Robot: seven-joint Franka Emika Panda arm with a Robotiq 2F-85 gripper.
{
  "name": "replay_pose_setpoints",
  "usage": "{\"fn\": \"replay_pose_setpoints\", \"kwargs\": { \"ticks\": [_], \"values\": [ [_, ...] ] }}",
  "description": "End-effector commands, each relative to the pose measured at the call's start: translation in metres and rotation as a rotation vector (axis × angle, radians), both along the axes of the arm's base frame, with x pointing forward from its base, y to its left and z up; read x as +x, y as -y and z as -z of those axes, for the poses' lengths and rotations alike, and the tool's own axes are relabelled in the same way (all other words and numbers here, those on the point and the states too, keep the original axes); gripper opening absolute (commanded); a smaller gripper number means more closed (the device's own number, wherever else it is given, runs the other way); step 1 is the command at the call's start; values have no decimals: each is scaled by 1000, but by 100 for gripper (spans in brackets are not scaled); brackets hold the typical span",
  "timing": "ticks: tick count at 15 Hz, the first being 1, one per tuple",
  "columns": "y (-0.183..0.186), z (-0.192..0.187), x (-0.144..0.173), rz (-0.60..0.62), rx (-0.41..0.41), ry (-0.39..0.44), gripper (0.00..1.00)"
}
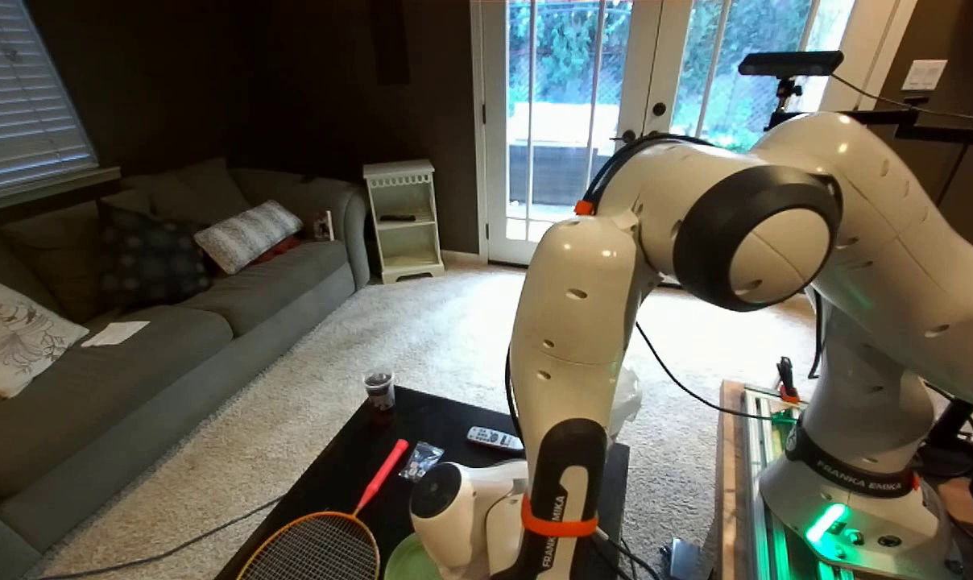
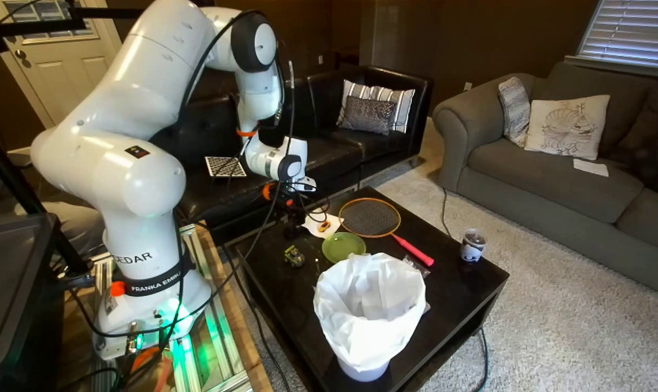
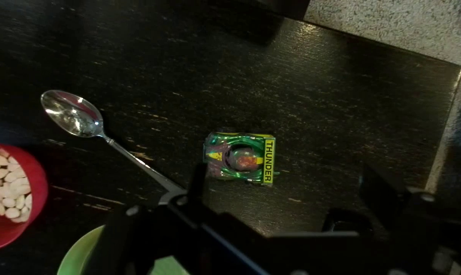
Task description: Flip the toy car
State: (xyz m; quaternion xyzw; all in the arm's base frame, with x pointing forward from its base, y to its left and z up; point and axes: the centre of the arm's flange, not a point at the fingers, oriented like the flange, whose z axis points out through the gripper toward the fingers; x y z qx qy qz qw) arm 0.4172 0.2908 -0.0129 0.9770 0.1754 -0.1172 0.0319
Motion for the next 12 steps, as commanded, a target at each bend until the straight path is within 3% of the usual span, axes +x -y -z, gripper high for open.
{"fn": "replay_pose_setpoints", "kwargs": {
  "ticks": [1, 7, 8, 12],
  "values": [
    [-1, -30, -16, 21, -46, 56, 100],
    [-3, -49, -21, 41, -45, 69, 100],
    [-8, -34, -10, 44, -29, 48, 100],
    [-6, -39, -12, 45, -30, 50, 100]
  ]
}}
